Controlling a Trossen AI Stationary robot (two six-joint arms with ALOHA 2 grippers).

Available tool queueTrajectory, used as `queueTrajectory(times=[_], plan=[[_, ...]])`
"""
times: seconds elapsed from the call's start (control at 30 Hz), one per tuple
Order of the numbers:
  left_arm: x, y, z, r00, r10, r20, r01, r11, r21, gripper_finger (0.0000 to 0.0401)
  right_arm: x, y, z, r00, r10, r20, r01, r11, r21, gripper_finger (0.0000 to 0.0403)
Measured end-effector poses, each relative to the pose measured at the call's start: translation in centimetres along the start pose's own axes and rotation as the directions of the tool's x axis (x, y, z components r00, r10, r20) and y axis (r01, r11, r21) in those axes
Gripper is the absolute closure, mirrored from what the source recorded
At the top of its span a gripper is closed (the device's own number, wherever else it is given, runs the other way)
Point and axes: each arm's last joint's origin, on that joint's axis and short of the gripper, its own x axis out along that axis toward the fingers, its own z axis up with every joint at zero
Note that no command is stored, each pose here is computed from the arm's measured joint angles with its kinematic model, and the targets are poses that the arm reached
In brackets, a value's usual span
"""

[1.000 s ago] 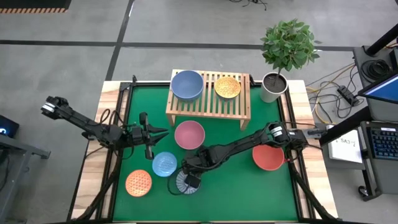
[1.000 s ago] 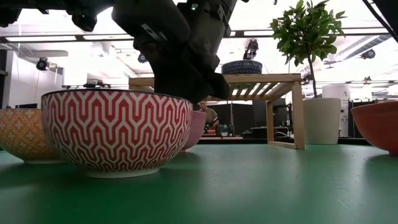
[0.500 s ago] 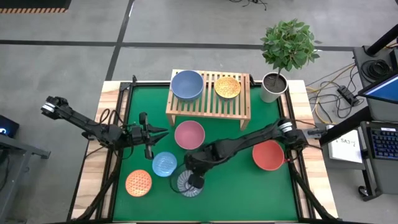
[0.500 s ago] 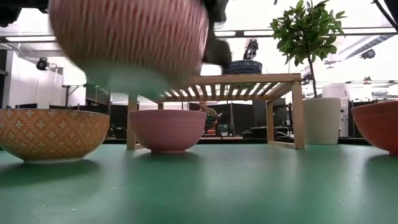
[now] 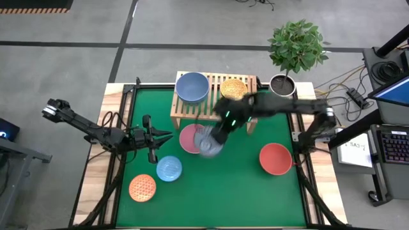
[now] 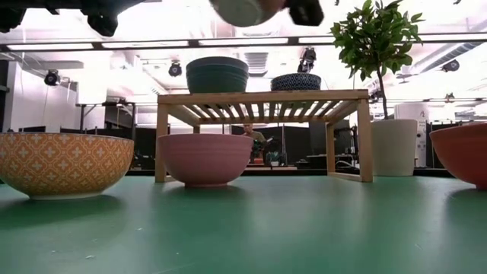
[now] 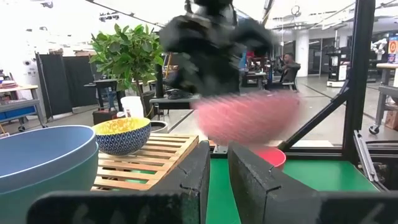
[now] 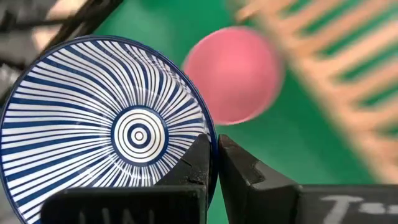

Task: Place and stack bowls onto a shelf
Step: Stack the blue patterned bowl on top of the yellow patterned bowl on the shelf

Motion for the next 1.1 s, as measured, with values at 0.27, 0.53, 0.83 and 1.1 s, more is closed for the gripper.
queueTrajectory(times=[0.27,0.53,0.83,1.1], plan=[[0.0,0.0,0.0,1.0,0.0,0.0,0.0,1.0,0.002,0.0361,-7.3,-8.1,2.3,0.978,-0.162,0.129,0.131,0.967,0.218,0.0391],[0.0,0.0,0.0,1.0,0.001,0.002,-0.001,1.0,0.002,0.0361,-9.5,-14.3,3.7,0.941,-0.315,0.126,0.258,0.904,0.341,0.039],[0.0,0.0,0.0,1.0,0.0,0.002,0.0,1.0,0.003,0.0361,-8.4,-17.9,4.9,0.939,-0.341,0.05,0.297,0.875,0.383,0.039],[0.0,0.0,0.0,1.0,0.0,-0.001,0.0,1.0,0.009,0.0361,-6.6,-18.7,5.6,0.944,-0.329,-0.002,0.307,0.877,0.37,0.039]])
